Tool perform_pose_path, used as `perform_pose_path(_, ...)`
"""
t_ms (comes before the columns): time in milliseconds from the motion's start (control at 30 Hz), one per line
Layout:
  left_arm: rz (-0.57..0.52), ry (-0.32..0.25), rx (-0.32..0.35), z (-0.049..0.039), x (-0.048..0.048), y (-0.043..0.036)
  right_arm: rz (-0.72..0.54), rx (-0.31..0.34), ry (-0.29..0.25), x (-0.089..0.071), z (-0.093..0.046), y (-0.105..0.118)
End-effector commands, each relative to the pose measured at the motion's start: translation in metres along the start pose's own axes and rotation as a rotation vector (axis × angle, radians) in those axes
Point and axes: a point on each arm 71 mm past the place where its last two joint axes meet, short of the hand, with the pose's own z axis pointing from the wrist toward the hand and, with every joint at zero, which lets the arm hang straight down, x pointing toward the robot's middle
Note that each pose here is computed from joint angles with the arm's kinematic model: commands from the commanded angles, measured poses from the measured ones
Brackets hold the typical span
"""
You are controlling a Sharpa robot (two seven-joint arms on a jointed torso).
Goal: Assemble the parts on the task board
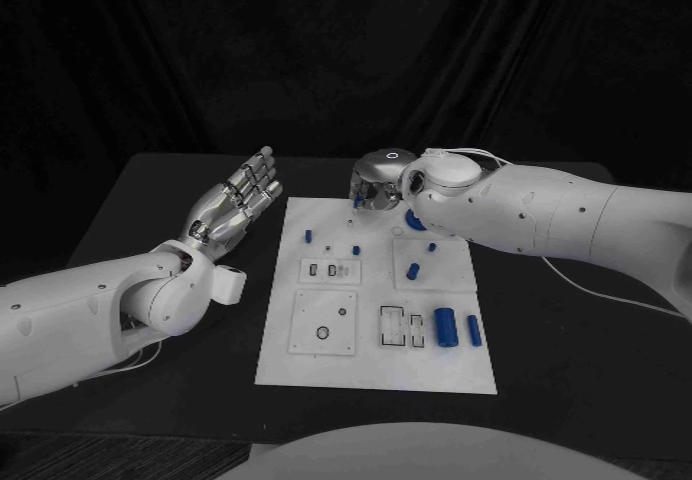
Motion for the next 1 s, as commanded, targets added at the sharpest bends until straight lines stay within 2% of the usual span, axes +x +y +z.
perform_pose_path(33,-0.007,0.012,0.1,0.0014,0.0019,-0.008,0.001,0.026,0.016,0.004,0.0,-0.001)
perform_pose_path(700,-0.014,0.021,0.094,0.0028,0.0026,-0.0068,0.008,0.015,0.005,0.011,0.004,0.004)
perform_pose_path(1000,-0.016,0.024,0.089,0.0029,0.0026,-0.0065,0.007,0.035,0.044,0.015,0.004,0.002)
